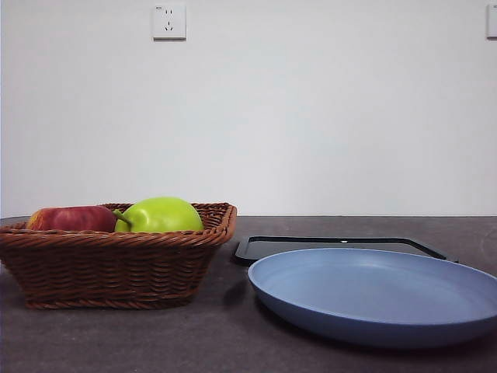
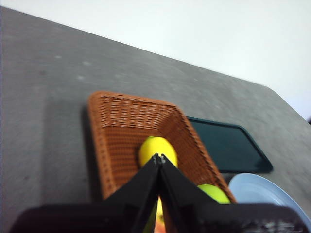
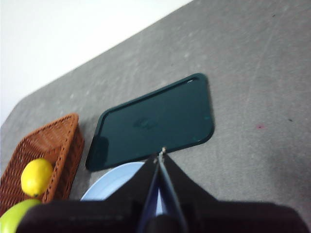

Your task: Take the lemon from the basket,put the lemon in the plate,hand out the plate

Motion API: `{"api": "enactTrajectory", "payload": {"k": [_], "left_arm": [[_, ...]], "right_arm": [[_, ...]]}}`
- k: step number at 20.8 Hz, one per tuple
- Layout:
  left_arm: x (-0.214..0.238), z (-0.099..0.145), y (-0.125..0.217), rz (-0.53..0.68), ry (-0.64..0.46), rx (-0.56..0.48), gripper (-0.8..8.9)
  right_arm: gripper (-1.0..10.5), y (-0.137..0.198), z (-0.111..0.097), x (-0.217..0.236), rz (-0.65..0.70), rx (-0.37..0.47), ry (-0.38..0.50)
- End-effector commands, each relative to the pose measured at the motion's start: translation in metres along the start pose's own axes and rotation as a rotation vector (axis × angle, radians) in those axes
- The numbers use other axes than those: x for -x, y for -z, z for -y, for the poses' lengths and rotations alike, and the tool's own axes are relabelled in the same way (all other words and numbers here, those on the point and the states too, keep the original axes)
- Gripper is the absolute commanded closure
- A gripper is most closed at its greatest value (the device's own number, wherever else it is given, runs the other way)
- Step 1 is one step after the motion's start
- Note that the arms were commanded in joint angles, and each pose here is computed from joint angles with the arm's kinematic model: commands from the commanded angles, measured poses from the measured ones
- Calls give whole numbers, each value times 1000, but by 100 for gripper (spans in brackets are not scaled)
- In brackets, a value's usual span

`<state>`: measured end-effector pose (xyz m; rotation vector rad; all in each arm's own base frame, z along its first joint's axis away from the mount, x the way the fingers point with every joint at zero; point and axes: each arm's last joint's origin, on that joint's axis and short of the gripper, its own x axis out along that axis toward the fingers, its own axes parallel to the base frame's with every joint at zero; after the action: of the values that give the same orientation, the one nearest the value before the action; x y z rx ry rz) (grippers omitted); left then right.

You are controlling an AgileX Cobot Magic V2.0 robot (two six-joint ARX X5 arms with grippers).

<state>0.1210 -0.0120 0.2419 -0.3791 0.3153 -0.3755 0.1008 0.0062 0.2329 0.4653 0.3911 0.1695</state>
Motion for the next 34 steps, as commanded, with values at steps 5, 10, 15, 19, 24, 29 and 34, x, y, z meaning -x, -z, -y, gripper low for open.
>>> {"api": "enactTrajectory", "payload": {"k": [5, 10, 15, 19, 24, 29, 34], "left_arm": [[-23, 10, -37, -138, 120, -32, 806], [-43, 24, -53, -286, 168, -83, 806], [-86, 73, -40, -478, 277, -205, 518], [-86, 80, -36, -489, 257, -205, 450], [-86, 82, -35, -497, 263, -186, 450], [-86, 82, -35, -502, 261, -185, 450], [-85, 82, -34, -510, 258, -184, 450]], "right_arm": [[943, -23, -11, -5, -128, 95, -21], [943, -28, -13, -17, -292, 128, -56], [708, 0, -9, -65, -678, 94, -48], [699, 8, -3, -85, -735, 102, 45], [705, 25, 0, -122, -792, 78, 44], [855, 40, 3, -139, -852, 58, 61], [943, 37, 1, -137, -835, 60, 49]]}}
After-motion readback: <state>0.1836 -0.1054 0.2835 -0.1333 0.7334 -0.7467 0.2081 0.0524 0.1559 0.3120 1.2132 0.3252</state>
